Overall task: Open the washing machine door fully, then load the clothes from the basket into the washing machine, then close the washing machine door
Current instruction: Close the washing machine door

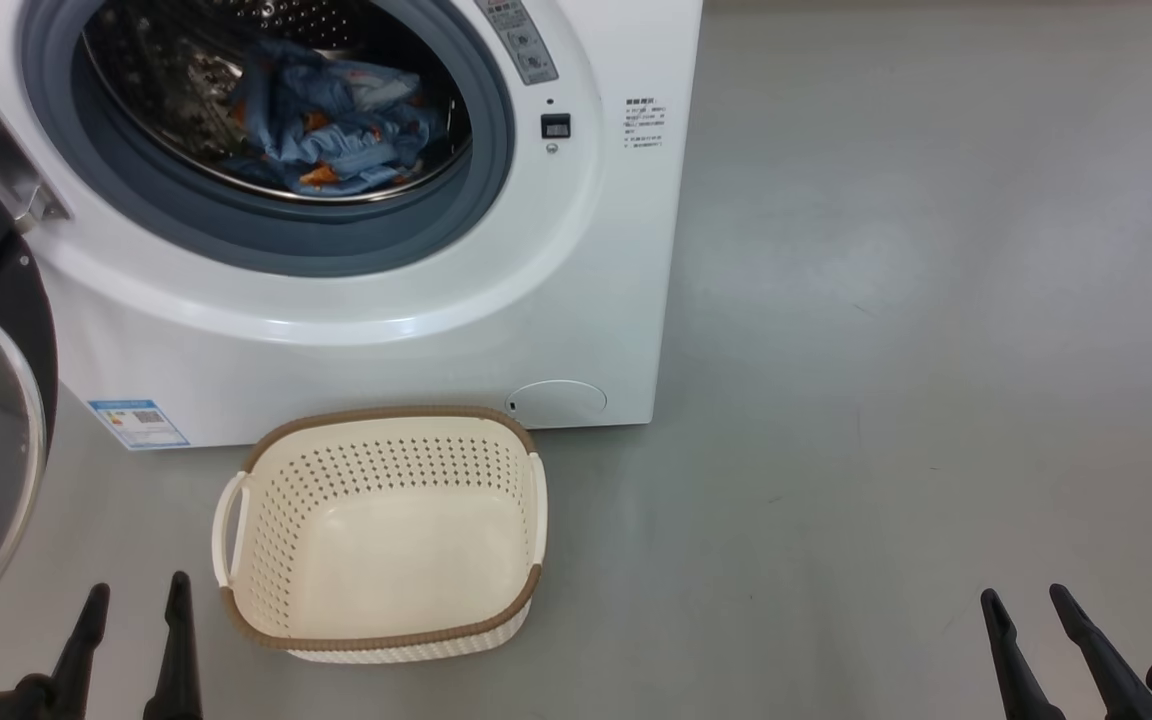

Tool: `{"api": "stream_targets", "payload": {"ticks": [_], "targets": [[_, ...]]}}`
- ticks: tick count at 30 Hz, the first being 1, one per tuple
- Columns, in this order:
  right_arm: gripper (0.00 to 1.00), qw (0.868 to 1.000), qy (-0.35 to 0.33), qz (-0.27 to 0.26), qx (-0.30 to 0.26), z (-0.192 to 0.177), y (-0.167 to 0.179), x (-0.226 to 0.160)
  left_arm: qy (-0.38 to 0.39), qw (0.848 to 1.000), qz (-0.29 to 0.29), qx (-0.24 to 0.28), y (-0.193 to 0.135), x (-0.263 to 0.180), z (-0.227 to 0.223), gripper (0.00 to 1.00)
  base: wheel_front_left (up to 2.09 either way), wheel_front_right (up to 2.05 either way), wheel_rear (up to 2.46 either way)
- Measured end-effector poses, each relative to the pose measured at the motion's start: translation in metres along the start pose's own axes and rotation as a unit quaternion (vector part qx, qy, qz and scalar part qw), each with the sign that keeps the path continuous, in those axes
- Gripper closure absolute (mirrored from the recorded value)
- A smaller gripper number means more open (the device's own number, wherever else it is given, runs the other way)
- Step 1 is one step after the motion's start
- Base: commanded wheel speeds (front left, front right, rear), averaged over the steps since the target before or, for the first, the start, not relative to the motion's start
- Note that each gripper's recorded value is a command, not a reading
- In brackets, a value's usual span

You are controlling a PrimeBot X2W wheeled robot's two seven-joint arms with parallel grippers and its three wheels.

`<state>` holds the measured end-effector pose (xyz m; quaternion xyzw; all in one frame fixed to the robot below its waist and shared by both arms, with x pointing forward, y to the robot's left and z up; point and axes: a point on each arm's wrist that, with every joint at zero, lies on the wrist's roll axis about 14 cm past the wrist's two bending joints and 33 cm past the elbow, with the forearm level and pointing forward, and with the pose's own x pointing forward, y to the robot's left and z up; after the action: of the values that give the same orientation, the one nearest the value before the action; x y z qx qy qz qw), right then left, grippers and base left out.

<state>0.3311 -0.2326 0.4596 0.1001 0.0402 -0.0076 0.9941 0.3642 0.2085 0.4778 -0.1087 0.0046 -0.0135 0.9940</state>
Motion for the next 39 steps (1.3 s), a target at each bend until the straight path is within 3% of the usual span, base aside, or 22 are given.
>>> {"api": "stream_targets", "payload": {"ticks": [20, 30, 39], "targets": [[0.00, 0.999, 0.009, 0.043, 0.001, -0.005, 0.026, 0.017, -0.015, 0.999, 0.037, -0.009, 0.018, -0.017, 0.008, 0.00, 0.00, 0.00, 0.00], [0.00, 0.992, 0.022, 0.127, -0.010, -0.012, 0.075, 0.042, -0.031, 0.994, 0.102, -0.018, 0.048, -0.046, 0.016, 0.00, 0.00, 0.00, 0.00], [0.00, 0.970, 0.029, 0.239, -0.020, -0.018, 0.147, 0.067, -0.044, 0.981, 0.187, -0.025, 0.085, -0.096, 0.019, 0.00, 0.00, 0.00, 0.00]]}}
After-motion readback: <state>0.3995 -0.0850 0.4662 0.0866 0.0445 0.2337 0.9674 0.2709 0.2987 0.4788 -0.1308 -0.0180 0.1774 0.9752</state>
